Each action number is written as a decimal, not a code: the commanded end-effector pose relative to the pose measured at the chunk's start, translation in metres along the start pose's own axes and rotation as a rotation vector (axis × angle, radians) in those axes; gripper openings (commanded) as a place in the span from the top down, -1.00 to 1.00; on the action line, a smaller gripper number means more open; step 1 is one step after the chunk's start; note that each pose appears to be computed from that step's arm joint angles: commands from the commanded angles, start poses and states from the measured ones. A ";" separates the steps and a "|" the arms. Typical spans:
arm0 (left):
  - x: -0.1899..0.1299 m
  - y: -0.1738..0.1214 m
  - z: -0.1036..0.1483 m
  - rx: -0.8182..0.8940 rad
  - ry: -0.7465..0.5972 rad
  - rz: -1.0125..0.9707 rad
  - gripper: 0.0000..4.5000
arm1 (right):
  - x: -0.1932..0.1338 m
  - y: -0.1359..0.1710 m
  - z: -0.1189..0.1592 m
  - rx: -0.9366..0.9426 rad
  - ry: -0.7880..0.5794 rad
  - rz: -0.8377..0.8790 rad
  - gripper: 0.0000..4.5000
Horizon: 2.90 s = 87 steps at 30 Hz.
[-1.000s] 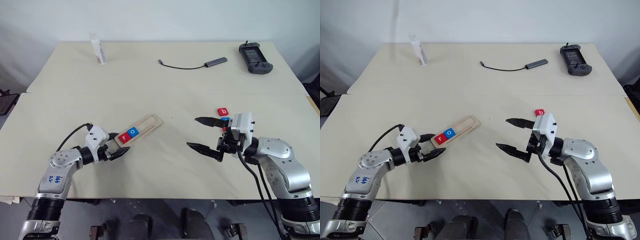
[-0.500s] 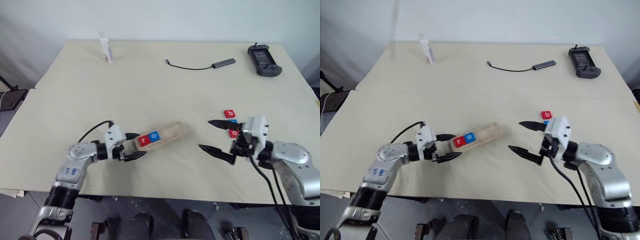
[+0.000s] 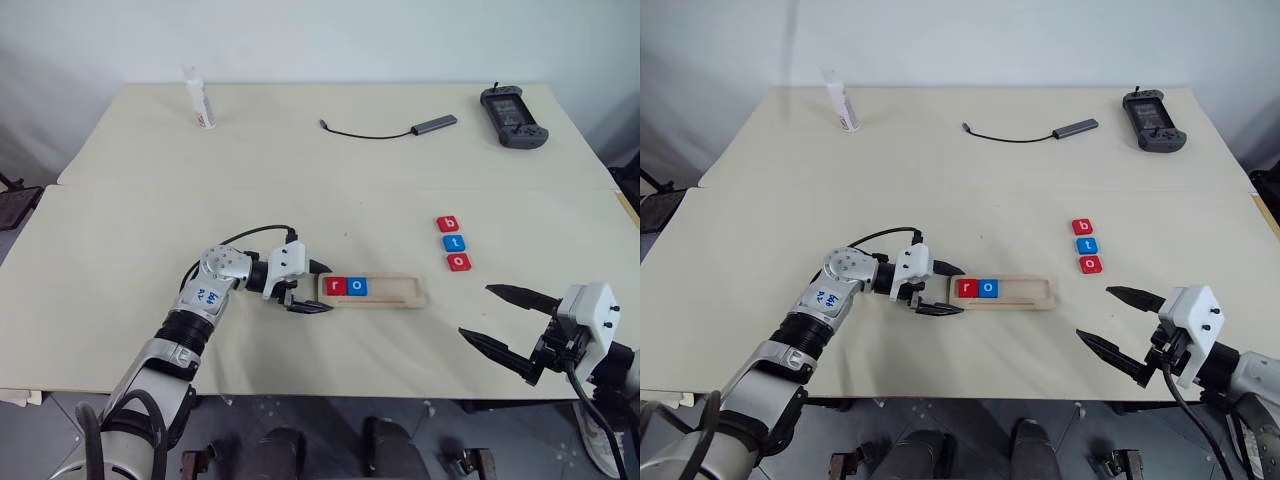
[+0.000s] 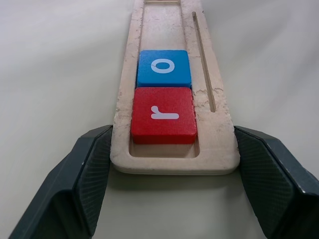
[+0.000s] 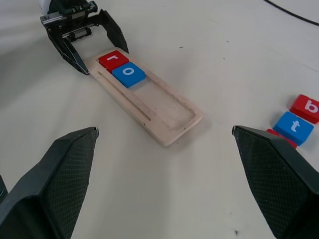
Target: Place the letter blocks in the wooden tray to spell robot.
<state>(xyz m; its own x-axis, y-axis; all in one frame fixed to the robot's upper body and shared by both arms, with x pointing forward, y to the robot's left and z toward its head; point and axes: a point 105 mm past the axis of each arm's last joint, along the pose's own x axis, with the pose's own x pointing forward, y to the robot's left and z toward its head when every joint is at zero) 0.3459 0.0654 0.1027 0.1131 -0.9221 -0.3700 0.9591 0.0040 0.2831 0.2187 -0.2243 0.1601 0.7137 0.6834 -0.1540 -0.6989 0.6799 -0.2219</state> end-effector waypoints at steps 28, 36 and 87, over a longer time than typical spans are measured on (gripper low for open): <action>-0.111 -0.031 0.011 -0.065 -0.304 0.327 -0.98 | -0.047 -0.041 -0.022 0.045 -0.127 -0.514 -1.00; -0.106 -0.033 0.024 -0.033 -0.320 0.331 -0.98 | 0.009 -0.087 0.015 0.056 -0.008 -0.375 -1.00; -0.085 -0.043 0.039 -0.041 -0.362 0.367 -0.98 | 0.150 -0.149 0.001 0.198 0.314 -0.455 -1.00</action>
<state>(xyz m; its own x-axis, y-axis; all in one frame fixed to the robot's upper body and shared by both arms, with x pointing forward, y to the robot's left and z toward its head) 0.2848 0.1304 0.1488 0.3602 -0.9305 0.0665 0.8944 0.3647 0.2588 0.4252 -0.2198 0.1595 0.8826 0.2384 -0.4051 -0.3087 0.9439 -0.1171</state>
